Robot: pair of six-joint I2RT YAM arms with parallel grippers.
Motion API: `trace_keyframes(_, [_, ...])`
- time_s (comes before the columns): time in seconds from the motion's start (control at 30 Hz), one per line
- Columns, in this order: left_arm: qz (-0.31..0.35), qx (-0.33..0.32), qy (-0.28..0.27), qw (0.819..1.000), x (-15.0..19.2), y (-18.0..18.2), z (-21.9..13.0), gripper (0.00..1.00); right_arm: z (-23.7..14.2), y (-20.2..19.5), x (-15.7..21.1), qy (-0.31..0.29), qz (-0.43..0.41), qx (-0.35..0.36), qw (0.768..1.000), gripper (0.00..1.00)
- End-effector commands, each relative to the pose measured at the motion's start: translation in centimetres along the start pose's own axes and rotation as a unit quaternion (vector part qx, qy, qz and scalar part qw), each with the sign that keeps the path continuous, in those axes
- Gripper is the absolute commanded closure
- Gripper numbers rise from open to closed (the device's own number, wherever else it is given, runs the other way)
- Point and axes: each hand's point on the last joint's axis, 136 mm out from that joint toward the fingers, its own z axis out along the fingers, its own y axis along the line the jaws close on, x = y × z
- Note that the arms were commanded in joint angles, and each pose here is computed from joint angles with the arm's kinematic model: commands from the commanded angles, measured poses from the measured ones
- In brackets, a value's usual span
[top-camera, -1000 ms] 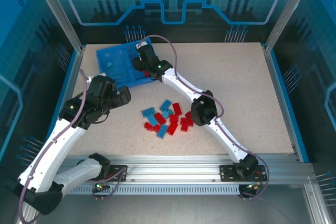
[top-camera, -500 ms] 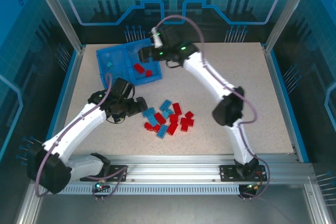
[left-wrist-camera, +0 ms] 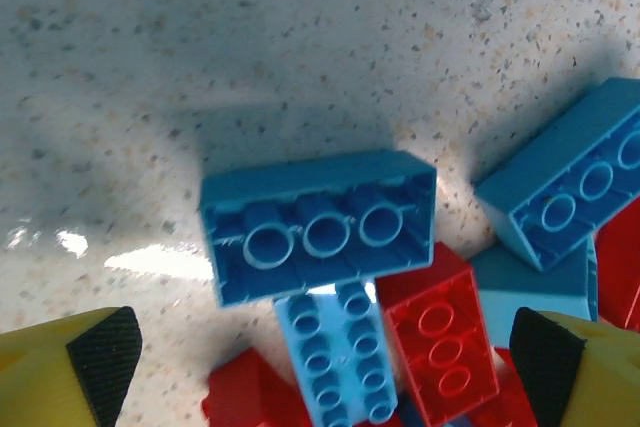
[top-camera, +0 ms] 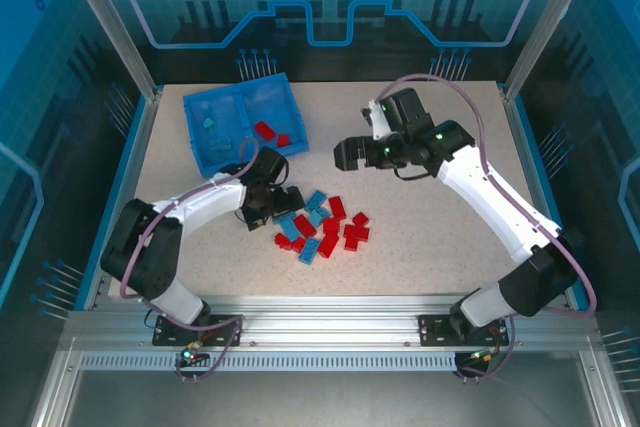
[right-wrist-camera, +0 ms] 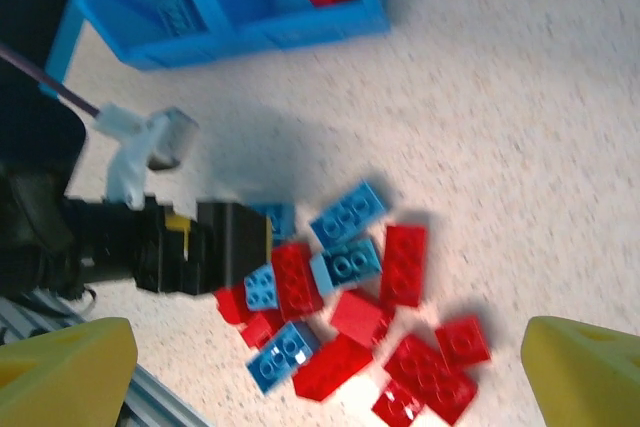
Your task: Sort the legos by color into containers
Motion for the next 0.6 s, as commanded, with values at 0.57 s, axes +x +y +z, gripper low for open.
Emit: trace_keyframes(0.57, [0.003,-0.101,0.036,0.994,0.6,3.5,4.2,0.36,-1.9,-0.2,0.1,0.011,0.024,-0.043,0.999,0.0])
